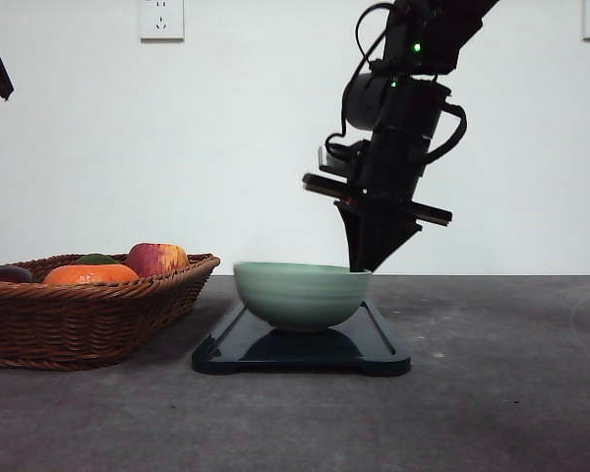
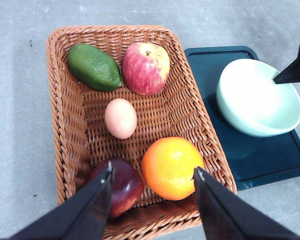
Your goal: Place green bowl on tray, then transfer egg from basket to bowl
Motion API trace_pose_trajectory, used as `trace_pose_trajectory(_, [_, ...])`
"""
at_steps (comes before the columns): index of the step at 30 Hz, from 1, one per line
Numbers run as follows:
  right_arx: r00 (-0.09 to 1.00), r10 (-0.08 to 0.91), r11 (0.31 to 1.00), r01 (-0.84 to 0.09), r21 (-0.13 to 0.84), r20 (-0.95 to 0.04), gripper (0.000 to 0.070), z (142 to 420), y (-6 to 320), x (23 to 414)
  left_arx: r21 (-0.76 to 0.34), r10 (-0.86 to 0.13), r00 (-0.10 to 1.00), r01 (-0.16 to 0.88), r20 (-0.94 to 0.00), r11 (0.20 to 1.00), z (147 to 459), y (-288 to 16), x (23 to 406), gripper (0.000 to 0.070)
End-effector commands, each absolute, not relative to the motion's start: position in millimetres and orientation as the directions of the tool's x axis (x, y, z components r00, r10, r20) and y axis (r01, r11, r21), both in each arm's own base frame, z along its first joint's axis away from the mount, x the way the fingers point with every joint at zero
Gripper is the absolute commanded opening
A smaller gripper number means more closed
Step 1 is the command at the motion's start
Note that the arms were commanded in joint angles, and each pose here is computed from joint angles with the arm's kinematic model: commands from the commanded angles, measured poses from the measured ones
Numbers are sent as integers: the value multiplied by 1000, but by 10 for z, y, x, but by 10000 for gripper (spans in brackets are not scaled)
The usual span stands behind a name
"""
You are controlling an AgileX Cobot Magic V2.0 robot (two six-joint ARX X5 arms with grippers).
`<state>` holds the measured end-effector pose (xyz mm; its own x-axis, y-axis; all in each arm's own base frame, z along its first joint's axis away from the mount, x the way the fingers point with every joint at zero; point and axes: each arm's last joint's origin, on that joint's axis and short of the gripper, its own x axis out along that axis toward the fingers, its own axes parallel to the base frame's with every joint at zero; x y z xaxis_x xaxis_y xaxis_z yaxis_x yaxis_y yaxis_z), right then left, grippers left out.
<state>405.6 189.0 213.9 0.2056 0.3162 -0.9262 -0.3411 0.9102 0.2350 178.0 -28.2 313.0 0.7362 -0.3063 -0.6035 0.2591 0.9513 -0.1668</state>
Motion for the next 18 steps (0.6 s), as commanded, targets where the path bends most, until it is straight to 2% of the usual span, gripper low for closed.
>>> trace_pose_trajectory(1, [209,315,911,-340,233,-926,7,2102,1938,4103,-167,-315,747,269,-585,949,3202,-290,1792,315])
trace_pose_trajectory(7, [200,316,910,-339,237,-927,36,2118,1939,4089,-167,-315,746,268,-587,949,3201,-290,1791,315])
trace_pose_trajectory(10, [195,314,912,-334,238,-929,187,2151,1924,4073,-167,-315,746,268,-587,949,3201,-290,1791,315])
trace_pose_trajectory(12, [202,316,911,-336,238,-927,262,2206,1913,4057,-167,-315,746,268,-586,949,3201,-290,1792,315])
trace_pose_trajectory(18, [259,342,901,-365,236,-903,273,2514,1873,3965,-167,-315,746,268,-587,949,3200,-290,1791,315])
